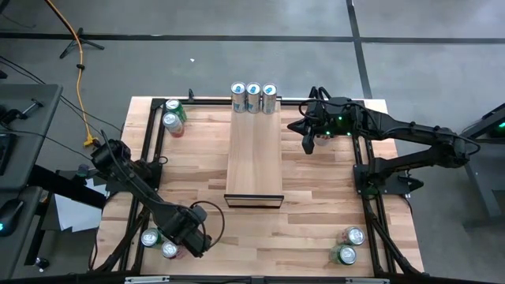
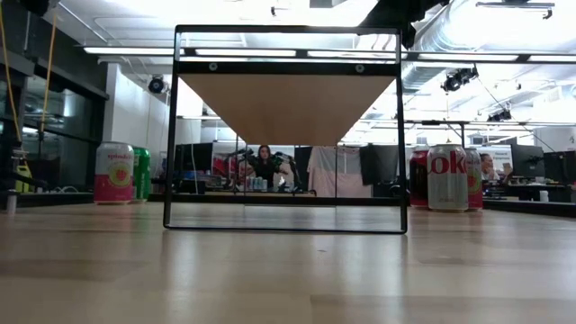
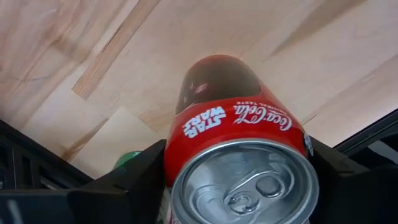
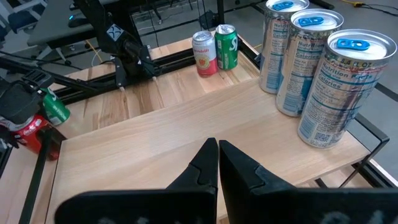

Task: Place canned beverage on shelf
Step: Put the middle red white soda can on the shelf

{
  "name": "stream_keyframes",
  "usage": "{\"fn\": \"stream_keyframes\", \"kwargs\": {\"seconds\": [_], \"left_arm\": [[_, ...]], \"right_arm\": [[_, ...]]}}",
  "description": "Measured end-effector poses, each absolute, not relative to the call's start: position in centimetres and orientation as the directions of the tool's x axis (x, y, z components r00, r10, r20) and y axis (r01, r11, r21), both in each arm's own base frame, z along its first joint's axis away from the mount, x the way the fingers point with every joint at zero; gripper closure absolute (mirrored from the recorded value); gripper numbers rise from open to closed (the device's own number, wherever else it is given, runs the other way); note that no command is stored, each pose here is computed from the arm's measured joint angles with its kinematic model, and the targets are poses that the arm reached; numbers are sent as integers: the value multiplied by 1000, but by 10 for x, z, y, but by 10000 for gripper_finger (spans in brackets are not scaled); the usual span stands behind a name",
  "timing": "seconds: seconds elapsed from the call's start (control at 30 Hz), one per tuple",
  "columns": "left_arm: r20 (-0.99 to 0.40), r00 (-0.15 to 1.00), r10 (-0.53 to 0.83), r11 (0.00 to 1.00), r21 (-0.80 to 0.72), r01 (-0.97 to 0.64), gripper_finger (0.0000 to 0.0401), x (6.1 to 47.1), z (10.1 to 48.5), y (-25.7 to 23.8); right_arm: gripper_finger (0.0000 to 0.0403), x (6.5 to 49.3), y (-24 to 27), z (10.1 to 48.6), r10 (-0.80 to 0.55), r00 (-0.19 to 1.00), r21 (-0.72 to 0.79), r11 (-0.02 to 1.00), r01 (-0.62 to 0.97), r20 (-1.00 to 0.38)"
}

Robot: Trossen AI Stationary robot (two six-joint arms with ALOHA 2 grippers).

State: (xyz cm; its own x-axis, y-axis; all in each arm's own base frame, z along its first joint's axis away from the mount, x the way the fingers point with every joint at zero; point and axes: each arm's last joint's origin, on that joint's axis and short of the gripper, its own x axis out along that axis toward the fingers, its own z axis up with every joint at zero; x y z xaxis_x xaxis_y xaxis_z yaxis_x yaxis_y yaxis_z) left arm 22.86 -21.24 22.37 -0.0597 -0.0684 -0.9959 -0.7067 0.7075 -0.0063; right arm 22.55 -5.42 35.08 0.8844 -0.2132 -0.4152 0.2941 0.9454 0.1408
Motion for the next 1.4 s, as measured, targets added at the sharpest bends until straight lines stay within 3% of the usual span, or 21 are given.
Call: {"fn": "stream_keyframes", "kwargs": {"seconds": [0.13,0.43,0.6,0.77,0.9,1.03,1.2,1.4], "left_arm": [[-996,-59,-67,720,-8,-693,187,229,224,-212],[-992,11,-128,771,-106,-628,191,221,250,-201],[-962,124,-241,734,-265,-626,191,209,295,-172],[-901,331,-281,621,-434,-653,191,194,351,-129],[-855,473,-213,568,-502,-652,191,186,390,-94],[-821,561,-107,584,-508,-633,191,184,422,-62],[-805,594,5,666,-440,-602,191,190,446,-25],[-805,585,102,808,-276,-521,191,214,451,23]], "right_arm": [[403,225,-54,351,-218,883,139,944,298,-415],[403,225,-55,351,-234,879,132,941,313,-415],[403,225,-55,351,-234,880,133,941,312,-413],[403,225,-55,350,-233,878,151,935,320,-419],[403,225,-55,349,-230,871,154,934,324,-435],[403,224,-54,348,-227,867,155,934,323,-443],[403,225,-55,348,-227,867,163,931,327,-443],[403,233,-57,341,-243,850,273,875,400,-466]]}}
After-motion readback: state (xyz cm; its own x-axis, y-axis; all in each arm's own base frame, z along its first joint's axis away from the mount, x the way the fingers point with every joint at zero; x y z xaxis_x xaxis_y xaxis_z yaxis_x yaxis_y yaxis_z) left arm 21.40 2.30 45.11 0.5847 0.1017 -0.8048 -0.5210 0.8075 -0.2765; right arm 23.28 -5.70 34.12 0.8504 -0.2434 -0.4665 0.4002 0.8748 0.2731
